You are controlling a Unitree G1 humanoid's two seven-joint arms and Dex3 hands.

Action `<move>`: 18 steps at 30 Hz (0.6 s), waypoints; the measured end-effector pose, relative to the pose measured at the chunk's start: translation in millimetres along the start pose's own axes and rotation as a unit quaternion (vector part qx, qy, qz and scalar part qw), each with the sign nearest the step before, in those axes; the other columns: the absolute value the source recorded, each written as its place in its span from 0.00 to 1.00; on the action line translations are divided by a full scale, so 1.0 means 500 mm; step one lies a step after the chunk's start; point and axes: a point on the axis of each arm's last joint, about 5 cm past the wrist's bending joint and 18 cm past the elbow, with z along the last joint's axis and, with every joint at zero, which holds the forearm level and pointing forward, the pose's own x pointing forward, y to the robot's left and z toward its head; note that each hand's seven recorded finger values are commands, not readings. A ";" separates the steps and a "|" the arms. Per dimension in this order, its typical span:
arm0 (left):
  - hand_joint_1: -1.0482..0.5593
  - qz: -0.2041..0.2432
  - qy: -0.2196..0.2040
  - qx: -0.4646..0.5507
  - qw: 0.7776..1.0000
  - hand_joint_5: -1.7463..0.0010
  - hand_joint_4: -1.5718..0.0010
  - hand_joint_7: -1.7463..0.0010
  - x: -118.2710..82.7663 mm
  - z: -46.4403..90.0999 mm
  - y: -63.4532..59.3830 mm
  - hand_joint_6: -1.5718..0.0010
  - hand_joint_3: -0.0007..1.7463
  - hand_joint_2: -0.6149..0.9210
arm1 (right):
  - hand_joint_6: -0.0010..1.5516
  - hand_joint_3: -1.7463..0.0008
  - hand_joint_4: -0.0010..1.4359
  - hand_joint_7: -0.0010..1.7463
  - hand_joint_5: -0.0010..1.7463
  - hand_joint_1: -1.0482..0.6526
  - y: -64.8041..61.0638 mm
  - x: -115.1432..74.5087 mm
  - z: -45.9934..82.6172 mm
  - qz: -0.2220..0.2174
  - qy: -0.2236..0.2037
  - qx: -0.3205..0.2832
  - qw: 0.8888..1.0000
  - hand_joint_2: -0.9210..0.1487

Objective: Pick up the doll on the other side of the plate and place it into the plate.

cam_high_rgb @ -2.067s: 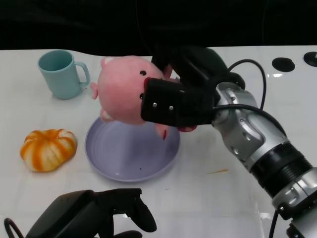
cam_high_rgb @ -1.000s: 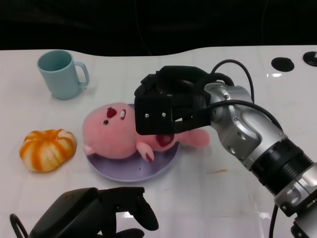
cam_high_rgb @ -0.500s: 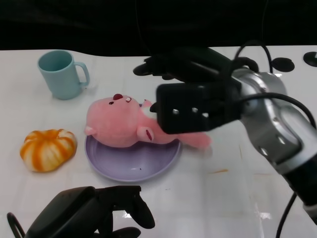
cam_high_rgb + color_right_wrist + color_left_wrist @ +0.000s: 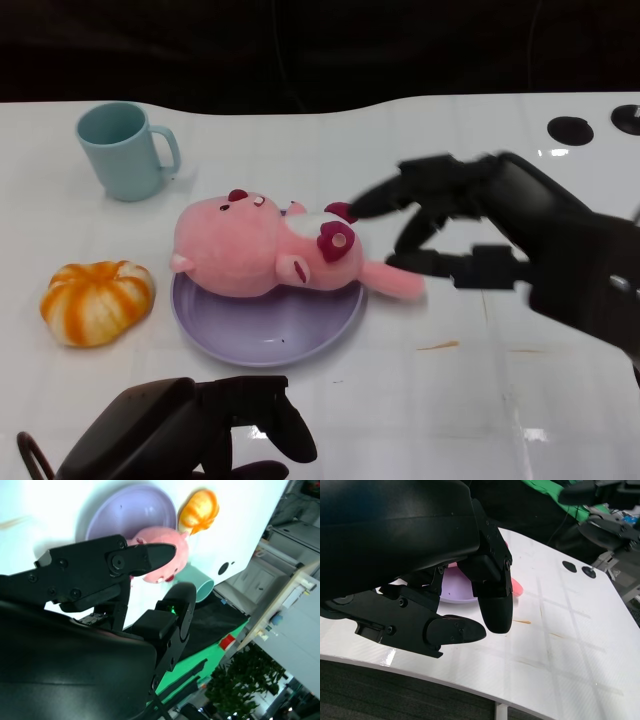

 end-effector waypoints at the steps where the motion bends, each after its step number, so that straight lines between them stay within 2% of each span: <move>1: 0.51 0.000 0.000 0.000 1.000 0.01 0.63 0.45 0.000 0.000 0.000 0.56 0.21 1.00 | 0.41 0.54 0.41 0.61 0.78 0.58 0.002 -0.014 -0.004 -0.005 0.002 0.015 1.000 0.26; 4: 0.51 0.000 0.000 0.000 1.000 0.00 0.62 0.45 0.000 0.001 0.001 0.56 0.22 1.00 | 0.46 0.39 0.48 0.66 0.80 0.59 0.003 -0.043 -0.011 -0.014 0.004 0.038 0.999 0.38; 7: 0.51 0.002 -0.002 -0.001 1.000 0.00 0.62 0.45 0.000 0.002 0.002 0.56 0.22 1.00 | 0.50 0.29 0.53 0.69 0.82 0.60 -0.001 -0.071 -0.010 -0.021 0.014 0.040 0.999 0.47; 13: 0.51 0.005 -0.004 0.000 1.000 0.00 0.62 0.45 0.000 0.002 0.005 0.56 0.23 0.99 | 0.52 0.24 0.57 0.71 0.84 0.62 0.008 -0.110 0.008 -0.025 0.048 0.042 0.998 0.51; 18: 0.51 0.009 -0.002 0.003 1.000 0.01 0.63 0.45 -0.002 0.001 0.008 0.56 0.23 1.00 | 0.50 0.27 0.57 0.75 0.88 0.60 0.014 -0.129 0.024 -0.035 0.069 0.052 0.996 0.50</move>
